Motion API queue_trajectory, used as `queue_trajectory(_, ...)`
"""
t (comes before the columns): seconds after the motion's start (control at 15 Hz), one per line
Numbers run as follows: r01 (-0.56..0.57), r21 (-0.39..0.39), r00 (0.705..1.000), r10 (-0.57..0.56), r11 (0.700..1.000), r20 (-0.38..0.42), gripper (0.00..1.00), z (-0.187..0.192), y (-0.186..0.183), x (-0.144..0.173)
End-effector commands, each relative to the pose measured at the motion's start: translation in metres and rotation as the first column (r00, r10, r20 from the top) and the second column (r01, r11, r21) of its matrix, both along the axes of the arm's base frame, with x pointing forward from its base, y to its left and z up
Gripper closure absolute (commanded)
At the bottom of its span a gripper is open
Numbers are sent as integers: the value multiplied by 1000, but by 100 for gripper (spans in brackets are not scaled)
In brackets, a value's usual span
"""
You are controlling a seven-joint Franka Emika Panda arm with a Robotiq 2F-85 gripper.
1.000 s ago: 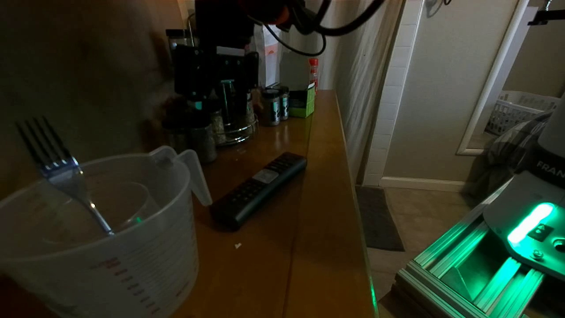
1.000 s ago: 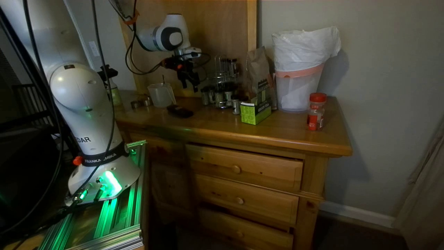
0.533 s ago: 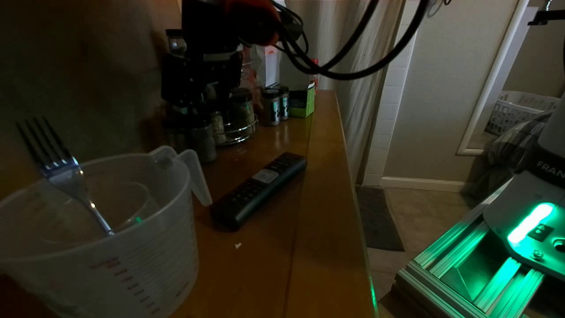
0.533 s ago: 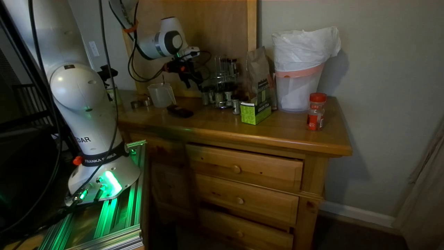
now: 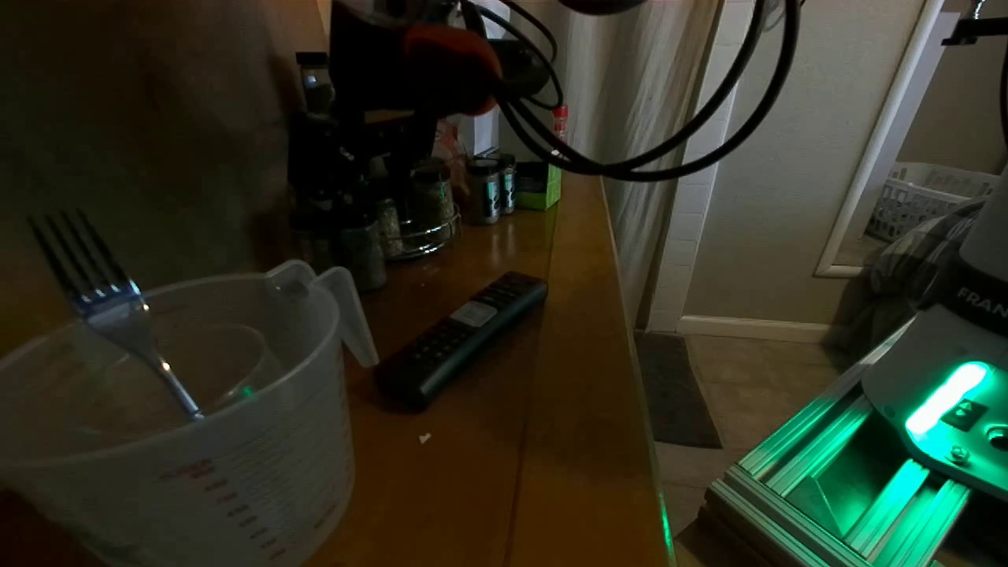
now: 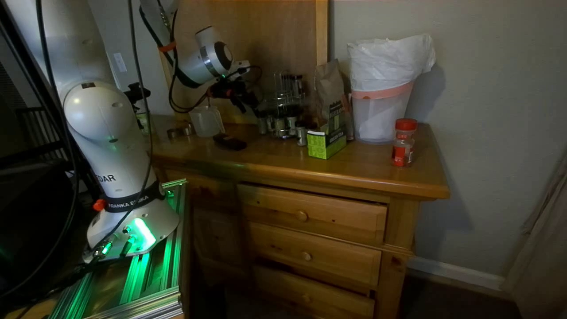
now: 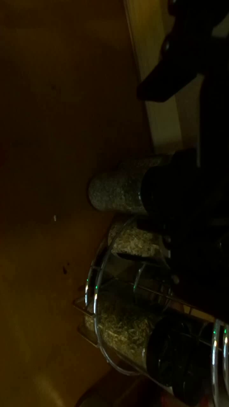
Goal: Pick up one container with a black lid and put it on the seasoning rack
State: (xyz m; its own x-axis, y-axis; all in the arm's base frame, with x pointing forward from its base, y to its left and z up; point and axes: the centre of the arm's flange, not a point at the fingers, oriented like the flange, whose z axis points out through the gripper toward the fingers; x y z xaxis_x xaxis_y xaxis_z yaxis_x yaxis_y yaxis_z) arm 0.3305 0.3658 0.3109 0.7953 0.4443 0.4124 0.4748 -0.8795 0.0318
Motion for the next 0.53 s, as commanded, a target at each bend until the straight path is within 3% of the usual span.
queue_trajectory(0.0, 34, 35, 998, -36, 999, 55, 13, -23, 10, -7)
queue_trajectory(0.47, 127, 81, 986, -135, 989, 103, 11, -37, 4, -11)
